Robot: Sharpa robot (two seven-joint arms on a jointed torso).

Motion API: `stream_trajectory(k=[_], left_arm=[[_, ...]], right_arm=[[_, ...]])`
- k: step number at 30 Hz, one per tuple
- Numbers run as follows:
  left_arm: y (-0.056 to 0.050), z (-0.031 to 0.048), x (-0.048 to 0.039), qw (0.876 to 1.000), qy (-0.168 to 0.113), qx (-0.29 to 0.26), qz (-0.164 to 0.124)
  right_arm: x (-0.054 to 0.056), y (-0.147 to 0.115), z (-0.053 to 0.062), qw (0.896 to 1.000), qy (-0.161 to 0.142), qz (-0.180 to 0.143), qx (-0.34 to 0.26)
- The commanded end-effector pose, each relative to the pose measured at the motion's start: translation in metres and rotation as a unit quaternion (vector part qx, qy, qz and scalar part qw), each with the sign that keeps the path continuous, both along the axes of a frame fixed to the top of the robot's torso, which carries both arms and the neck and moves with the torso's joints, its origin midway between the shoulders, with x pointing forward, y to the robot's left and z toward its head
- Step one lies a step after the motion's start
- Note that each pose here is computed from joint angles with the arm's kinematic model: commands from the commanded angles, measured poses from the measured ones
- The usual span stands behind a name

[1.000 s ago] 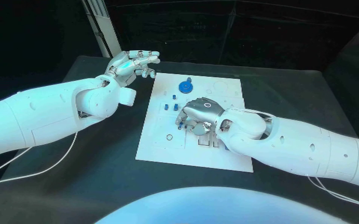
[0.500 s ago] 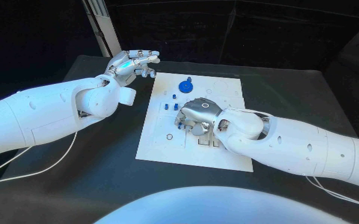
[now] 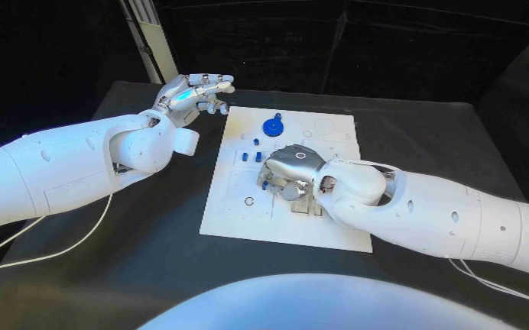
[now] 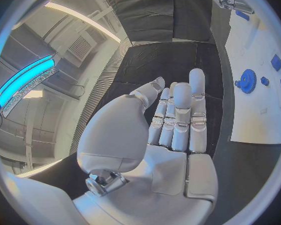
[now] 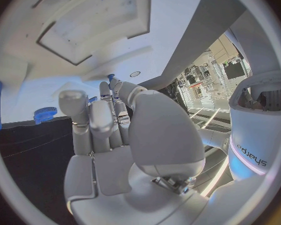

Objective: Assemble the parts on the task board

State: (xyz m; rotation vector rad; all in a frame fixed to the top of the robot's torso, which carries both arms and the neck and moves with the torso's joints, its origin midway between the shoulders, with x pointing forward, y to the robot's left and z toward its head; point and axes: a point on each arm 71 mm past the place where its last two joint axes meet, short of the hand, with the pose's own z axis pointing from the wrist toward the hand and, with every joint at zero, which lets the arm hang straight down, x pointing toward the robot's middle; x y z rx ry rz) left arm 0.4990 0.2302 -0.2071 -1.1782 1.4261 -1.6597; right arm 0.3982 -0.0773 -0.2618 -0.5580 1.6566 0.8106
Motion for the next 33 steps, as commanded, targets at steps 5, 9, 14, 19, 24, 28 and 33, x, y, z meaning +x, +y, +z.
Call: stream_trajectory(k=[5,9,14,19,24,28,33], left_arm=[[-0.0011,0.001,-0.0004,1.0,0.001,-0.006,-0.009],[-0.0011,0.001,-0.0005,1.0,0.002,-0.005,-0.009],[-0.0009,0.0009,-0.0003,1.0,0.002,-0.005,-0.009],[-0.0005,0.0008,-0.0003,1.0,0.003,-0.005,-0.008],[-0.0001,0.0007,-0.0001,1.0,0.003,-0.004,-0.008],[0.0003,0.0006,0.0,1.0,0.003,-0.003,-0.007],[0.0009,0.0005,0.0003,1.0,0.003,-0.003,-0.006]], right_arm=[[0.0002,0.0023,0.0006,1.0,-0.009,-0.005,-0.006],[0.0005,0.0024,0.0003,1.0,-0.009,-0.004,-0.004],[0.0007,0.0022,0.0002,1.0,-0.006,-0.002,0.0],[0.0003,0.0019,0.0001,1.0,0.0,0.001,0.004],[-0.0005,0.0018,0.0007,1.0,0.001,0.003,0.008],[-0.0011,0.0015,0.0011,1.0,0.003,0.005,0.01],[-0.002,0.001,0.0015,1.0,0.006,0.006,0.011]])
